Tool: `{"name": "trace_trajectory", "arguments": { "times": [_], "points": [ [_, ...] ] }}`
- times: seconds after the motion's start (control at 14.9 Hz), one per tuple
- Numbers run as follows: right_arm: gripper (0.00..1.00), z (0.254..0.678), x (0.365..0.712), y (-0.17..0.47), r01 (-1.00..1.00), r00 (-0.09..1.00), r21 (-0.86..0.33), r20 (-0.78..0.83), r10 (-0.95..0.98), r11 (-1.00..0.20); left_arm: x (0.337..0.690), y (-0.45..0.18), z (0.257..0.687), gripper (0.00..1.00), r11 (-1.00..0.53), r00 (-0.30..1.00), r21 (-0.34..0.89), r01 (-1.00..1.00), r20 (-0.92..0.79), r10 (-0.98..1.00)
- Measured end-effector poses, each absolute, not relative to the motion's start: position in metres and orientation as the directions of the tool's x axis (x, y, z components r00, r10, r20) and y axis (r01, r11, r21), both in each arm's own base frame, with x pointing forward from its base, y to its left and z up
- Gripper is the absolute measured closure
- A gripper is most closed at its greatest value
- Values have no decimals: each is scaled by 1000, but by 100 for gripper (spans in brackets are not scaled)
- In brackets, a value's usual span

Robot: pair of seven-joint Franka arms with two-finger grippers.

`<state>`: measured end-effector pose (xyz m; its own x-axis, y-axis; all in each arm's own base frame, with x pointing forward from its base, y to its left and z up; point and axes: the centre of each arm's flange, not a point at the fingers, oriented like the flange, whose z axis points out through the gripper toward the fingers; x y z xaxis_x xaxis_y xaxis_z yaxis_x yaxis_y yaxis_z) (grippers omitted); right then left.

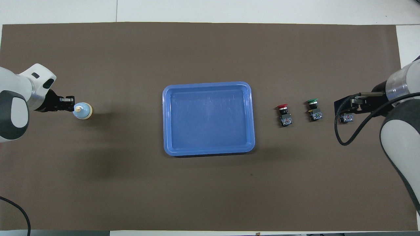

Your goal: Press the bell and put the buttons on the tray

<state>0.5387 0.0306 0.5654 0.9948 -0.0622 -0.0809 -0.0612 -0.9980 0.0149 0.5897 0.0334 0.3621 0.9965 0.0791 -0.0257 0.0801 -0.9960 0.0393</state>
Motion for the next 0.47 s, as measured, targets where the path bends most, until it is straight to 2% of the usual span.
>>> {"name": "trace_trajectory", "arguments": {
  "times": [0.27, 0.47],
  "points": [
    [0, 565, 539, 31, -61, 995, 15, -81, -62, -998, 591, 33, 338, 99, -996, 996, 40, 81, -34, 79],
    [0, 565, 539, 31, -61, 995, 15, -81, -62, -998, 592, 33, 339, 99, -996, 996, 40, 81, -31, 79]
  ]
}}
